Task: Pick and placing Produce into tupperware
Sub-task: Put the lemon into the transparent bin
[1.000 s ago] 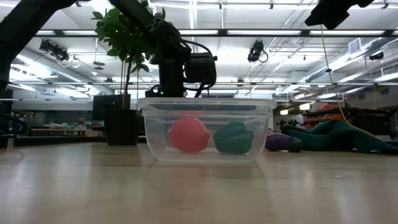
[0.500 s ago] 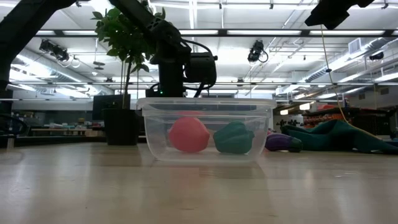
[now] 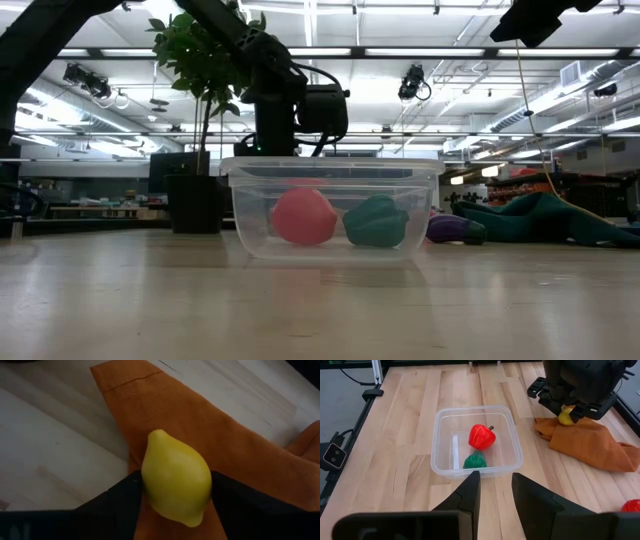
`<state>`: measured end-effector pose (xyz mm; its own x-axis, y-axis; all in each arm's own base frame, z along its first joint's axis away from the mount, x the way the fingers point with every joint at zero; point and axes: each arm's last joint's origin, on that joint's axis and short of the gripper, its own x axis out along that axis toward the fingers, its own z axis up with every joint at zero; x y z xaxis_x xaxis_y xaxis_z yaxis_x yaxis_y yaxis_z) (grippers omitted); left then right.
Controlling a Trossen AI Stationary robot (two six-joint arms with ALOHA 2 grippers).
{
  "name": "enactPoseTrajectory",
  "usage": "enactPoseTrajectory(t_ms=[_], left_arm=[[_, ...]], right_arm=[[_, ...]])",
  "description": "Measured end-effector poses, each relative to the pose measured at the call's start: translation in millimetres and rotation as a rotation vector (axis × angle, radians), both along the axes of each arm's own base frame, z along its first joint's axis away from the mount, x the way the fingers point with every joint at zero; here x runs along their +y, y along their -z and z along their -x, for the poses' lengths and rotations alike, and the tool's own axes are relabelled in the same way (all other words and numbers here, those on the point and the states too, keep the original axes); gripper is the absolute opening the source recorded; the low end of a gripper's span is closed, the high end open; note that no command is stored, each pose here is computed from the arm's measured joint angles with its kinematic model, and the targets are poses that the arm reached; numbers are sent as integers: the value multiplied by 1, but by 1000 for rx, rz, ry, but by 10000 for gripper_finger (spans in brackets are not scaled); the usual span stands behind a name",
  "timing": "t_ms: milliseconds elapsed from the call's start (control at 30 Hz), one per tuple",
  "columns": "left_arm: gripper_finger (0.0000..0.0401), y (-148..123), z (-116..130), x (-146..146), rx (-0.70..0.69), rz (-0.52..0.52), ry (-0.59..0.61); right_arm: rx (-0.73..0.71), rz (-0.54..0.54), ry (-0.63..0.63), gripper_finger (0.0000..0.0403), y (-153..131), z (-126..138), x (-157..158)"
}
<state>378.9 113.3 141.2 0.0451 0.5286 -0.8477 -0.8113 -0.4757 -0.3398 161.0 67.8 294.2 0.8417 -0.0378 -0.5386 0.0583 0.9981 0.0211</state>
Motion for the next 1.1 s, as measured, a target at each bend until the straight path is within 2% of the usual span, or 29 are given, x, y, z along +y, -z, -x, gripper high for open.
enactPoseTrajectory(t_ms=[100,367,633,933,1100], left_arm=[[240,-1,-1,-4,1,-3,11],[210,-6,-7,-26,-10,-48,61],[238,-35,-6,-37,-26,-172,128],[167,-72,-9,-69,-75,-273,338],[131,-79,-8,-83,-60,-319,368]], right_arm=[[0,5,-3,77,0,0,0],[3,7,-3,77,0,0,0],[10,11,-4,77,1,1,0],[12,12,-3,77,1,1,0],[14,13,-3,77,1,1,0]])
